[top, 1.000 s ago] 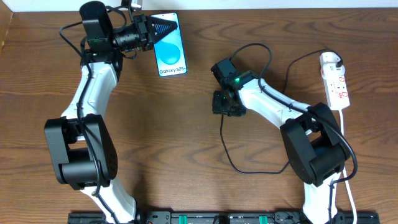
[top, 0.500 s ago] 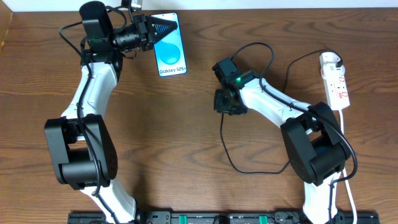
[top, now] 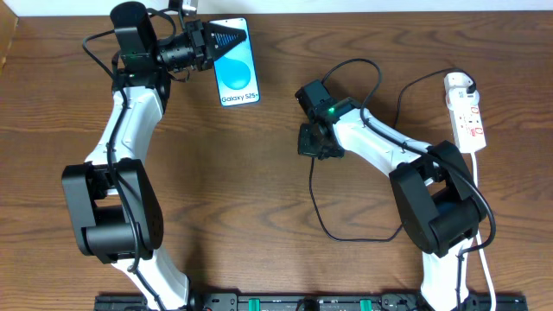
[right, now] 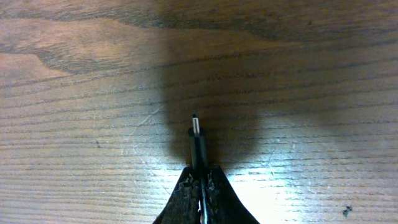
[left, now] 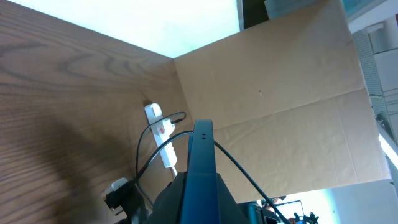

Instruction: Plug charger to phone and switch on socket

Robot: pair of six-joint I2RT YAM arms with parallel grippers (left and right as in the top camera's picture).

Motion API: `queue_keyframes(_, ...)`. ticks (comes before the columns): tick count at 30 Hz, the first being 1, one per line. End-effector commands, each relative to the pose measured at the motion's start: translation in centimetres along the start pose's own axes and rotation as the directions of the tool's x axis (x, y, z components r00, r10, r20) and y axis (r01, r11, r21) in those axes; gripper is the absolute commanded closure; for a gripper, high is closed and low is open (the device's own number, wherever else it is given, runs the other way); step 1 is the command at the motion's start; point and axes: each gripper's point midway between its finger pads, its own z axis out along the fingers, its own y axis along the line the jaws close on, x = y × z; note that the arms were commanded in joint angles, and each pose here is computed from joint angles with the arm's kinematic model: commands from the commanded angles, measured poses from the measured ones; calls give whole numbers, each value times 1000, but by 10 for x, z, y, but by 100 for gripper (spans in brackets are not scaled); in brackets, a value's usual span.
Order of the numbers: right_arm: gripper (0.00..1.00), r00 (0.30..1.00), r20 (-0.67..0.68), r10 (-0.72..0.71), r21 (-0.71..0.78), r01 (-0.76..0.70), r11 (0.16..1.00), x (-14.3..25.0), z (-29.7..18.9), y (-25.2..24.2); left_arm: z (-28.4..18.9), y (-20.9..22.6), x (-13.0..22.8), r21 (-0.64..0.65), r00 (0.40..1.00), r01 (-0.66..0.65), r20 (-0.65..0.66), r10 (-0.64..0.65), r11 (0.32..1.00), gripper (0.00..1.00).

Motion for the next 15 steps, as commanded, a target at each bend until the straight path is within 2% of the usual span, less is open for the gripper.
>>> queue_keyframes(1,99,998,-60,11,65,-7,998,15,26,-18,-1,-15,4,21,1000,-18,-17,18,1000,93)
queue_keyframes(7,99,999,-51,-4,55,6,998,13,26,-16,-1,-15,4,21,1000,-18,-17,18,1000,93)
queue_keyframes(9,99,998,-53,-35,12,36,999,11,27,-9,-1,-15,4,21,1000,-18,-17,18,1000,93)
queue_keyframes(12,99,988,-71,-137,-154,125,980,9,24,17,-2,-15,3,20,1000,-17,-14,18,1000,93)
queue_keyframes(15,99,959,-72,-273,-402,223,888,14,11,51,-5,-14,1,18,1000,-16,-8,17,1000,93)
